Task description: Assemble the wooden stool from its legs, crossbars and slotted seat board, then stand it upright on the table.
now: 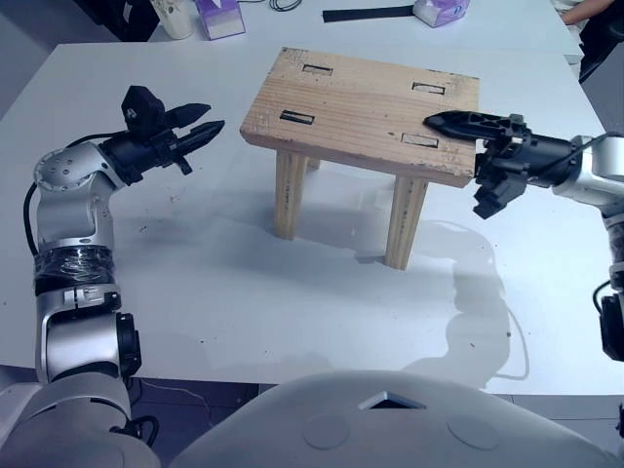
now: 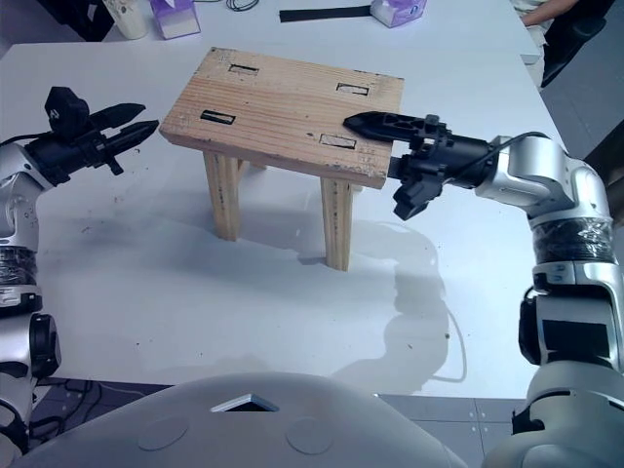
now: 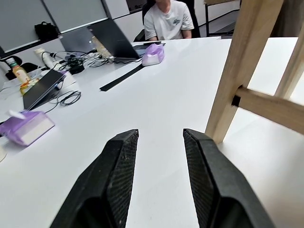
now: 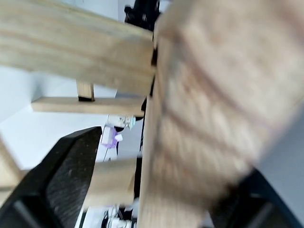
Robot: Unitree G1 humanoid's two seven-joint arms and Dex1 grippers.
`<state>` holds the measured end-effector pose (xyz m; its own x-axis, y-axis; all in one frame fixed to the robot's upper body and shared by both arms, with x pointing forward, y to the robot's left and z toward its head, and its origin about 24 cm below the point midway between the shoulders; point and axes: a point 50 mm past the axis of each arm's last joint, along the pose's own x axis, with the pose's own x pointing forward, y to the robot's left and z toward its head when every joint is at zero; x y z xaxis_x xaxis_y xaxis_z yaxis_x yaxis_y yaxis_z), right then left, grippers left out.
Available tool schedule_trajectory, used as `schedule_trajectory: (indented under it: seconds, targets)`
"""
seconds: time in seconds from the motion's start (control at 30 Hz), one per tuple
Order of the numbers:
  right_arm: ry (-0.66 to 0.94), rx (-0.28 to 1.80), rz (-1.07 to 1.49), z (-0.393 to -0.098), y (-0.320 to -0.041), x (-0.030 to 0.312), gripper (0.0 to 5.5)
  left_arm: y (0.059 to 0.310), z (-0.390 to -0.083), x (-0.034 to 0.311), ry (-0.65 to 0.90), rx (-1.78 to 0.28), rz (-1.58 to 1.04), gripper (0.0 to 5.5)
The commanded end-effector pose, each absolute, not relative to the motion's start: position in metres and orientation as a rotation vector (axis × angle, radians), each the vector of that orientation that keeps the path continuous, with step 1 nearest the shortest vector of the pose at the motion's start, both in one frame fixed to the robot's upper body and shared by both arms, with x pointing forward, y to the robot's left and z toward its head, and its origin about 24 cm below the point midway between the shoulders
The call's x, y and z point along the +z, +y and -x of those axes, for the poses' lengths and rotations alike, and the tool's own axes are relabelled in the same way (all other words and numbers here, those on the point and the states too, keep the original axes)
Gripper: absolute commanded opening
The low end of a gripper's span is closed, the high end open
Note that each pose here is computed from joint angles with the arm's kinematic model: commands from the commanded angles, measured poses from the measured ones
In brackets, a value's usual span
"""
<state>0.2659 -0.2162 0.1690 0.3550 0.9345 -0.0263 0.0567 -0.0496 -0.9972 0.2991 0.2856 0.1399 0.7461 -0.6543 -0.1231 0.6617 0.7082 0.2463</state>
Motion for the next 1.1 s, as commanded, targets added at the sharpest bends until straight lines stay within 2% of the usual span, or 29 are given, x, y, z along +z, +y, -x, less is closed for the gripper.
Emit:
schedule_trajectory:
  seconds: [0.03,0.1,0.2,0.27,0.33,0.43,0.6,0.8,1.1]
  targets:
    - [-0.902,0.776,1.369,-0.263,-0.24,0.173,3.27,0.294,-0.293,0.138,0.022,-0.688,-0.286,1.75]
    - [-0.862,0.678,1.31,-0.262,-0.249,0.172,3.27,0.297,-0.292,0.137,0.013,-0.65,-0.271,1.75]
    - [-0.703,0.469,1.131,-0.259,-0.273,0.159,3.27,0.301,-0.29,0.139,-0.031,-0.547,-0.204,1.75]
    - [-0.517,0.248,0.899,-0.262,-0.296,0.14,3.27,0.302,-0.284,0.137,-0.07,-0.46,-0.154,1.75]
    - [-0.323,0.055,0.621,-0.265,-0.307,0.107,3.27,0.298,-0.275,0.128,-0.101,-0.346,-0.146,1.75]
    - [-0.159,-0.063,0.308,-0.261,-0.279,0.054,3.27,0.273,-0.259,0.089,-0.086,-0.209,-0.122,1.75]
    - [-0.102,-0.118,0.168,-0.266,-0.237,0.028,3.27,0.229,-0.242,0.041,-0.017,-0.105,-0.047,1.75]
    - [-0.101,-0.101,0.186,-0.272,-0.208,0.016,3.27,0.214,-0.255,0.034,-0.075,-0.067,-0.027,1.75]
    - [-0.109,-0.071,0.205,-0.287,-0.194,0.013,3.27,0.206,-0.277,0.033,-0.124,-0.093,0.04,1.75]
